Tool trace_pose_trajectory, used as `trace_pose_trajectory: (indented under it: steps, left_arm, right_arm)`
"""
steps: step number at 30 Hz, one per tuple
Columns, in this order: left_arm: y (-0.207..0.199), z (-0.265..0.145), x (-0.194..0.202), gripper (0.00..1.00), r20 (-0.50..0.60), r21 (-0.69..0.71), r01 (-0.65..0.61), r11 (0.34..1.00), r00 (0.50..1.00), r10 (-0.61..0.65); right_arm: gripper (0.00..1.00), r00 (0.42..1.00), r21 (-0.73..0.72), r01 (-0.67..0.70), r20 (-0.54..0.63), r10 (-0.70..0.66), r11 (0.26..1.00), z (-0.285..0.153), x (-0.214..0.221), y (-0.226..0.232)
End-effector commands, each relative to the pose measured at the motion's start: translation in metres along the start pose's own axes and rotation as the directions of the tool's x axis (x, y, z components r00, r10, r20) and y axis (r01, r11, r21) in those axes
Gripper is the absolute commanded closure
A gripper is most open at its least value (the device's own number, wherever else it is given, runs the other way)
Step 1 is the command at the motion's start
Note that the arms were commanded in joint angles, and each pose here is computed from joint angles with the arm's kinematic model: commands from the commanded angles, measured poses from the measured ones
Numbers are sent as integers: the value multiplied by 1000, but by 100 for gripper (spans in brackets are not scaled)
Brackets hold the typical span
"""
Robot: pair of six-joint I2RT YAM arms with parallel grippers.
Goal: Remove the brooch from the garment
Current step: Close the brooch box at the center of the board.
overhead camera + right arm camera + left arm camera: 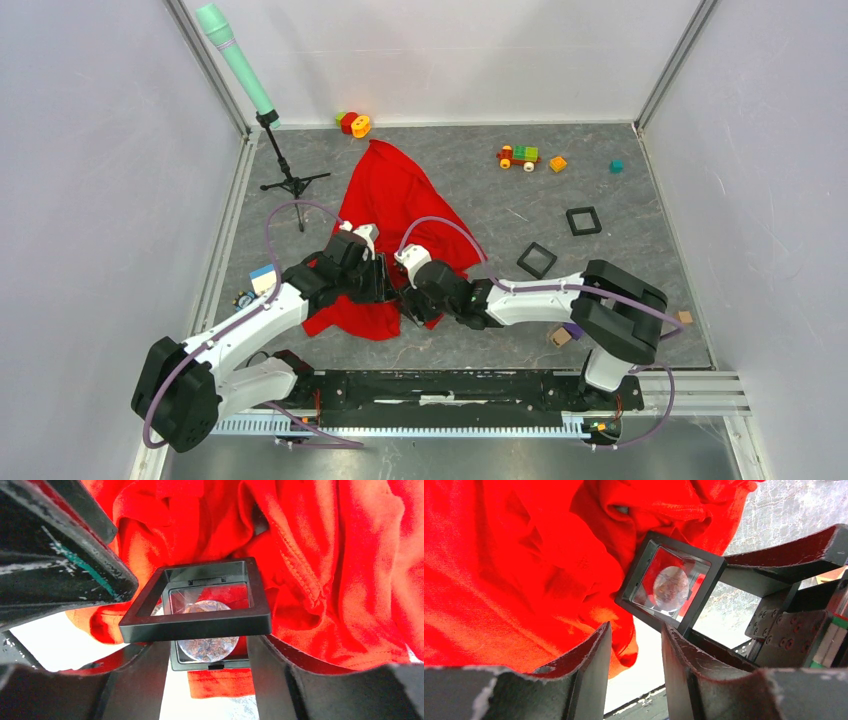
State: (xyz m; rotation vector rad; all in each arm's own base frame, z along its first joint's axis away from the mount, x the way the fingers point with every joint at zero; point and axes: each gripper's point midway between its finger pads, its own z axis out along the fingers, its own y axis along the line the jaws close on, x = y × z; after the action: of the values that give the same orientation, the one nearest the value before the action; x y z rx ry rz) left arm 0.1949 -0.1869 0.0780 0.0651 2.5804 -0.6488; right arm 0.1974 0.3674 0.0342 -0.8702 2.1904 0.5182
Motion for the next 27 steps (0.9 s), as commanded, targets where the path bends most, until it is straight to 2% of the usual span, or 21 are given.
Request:
trace_pose_trajectory:
  steps: [1, 9, 13, 17, 22, 27]
  left_arm:
    - [-9, -1, -11, 53, 29, 35, 12, 999, 999, -13]
    - [-13, 1, -11, 54, 23, 52, 13, 999, 1000, -14]
    - [-17, 2, -11, 55, 12, 78, 13, 997, 1000, -14]
    - [-22, 2, -11, 62, 6, 97, 9, 995, 1000, -10]
    - [-27, 2, -3, 68, -15, 90, -13, 996, 1000, 15]
    - [-40, 10, 8, 71, -48, 128, -31, 991, 998, 37]
  right_arm:
    - [36, 995, -12, -12, 100, 13, 1000, -15, -39, 7]
    - [33, 994, -51, -6, 106, 11, 999, -30, -38, 11]
    - [31, 998, -101, 27, 68, -21, 995, -41, -23, 15]
    - [31, 998, -85, 33, 48, -29, 996, -55, 1, 3]
    - [33, 997, -39, -3, 80, 6, 999, -71, 17, -16]
    - [37, 990, -19, -57, 130, 59, 998, -76, 7, -22]
